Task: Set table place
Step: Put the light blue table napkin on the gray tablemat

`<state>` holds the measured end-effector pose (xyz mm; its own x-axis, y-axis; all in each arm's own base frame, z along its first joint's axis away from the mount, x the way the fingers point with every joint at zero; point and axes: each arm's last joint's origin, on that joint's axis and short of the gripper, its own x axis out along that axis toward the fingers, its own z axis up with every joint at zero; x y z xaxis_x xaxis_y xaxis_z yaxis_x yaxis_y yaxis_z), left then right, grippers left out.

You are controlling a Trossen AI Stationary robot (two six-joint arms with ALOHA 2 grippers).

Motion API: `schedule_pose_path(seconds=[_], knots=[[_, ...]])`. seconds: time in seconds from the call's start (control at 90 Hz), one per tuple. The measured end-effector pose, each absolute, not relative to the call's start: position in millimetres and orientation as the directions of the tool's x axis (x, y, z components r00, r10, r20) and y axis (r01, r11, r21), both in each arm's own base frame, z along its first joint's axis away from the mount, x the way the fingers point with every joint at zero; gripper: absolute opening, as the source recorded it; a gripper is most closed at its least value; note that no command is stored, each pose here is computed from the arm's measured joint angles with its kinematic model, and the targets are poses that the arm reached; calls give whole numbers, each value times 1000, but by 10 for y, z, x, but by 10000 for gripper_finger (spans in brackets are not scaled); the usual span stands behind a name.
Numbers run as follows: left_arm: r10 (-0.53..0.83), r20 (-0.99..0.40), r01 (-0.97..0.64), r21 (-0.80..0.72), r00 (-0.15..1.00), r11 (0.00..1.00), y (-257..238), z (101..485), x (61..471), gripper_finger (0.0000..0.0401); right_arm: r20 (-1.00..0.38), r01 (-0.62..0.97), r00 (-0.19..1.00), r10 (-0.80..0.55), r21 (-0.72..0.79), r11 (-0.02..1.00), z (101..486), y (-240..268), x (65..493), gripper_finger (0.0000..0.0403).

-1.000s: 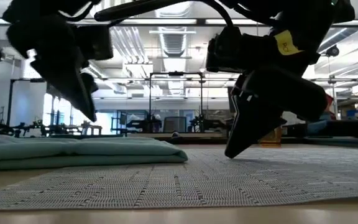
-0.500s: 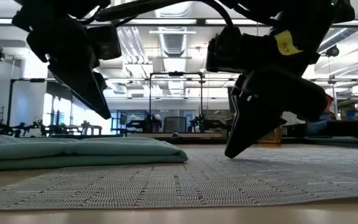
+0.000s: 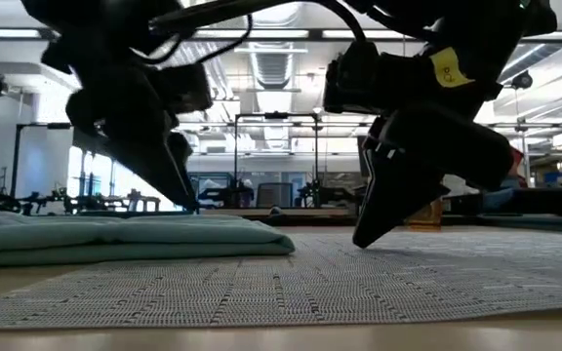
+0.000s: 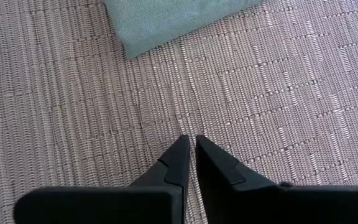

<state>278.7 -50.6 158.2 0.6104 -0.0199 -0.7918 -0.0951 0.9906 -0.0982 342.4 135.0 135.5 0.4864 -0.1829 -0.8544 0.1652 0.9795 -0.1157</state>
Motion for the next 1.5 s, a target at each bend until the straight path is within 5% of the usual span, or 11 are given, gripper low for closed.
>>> schedule_pose_path(seconds=[0.522,1.078,1.5], knots=[[-65,-831,-110,-150,553,983,-377,1357,3321,237,-854,165,487,-183,-115,979,1355,1350,3425,14],[103,-826,-279,-67,554,958,-308,1488,3332,31,-854,168,486,-183,-114,979,1355,1350,3424,14],[224,-800,-544,-147,556,826,-165,1539,3331,22,-854,168,487,-182,-113,979,1355,1350,3425,14]])
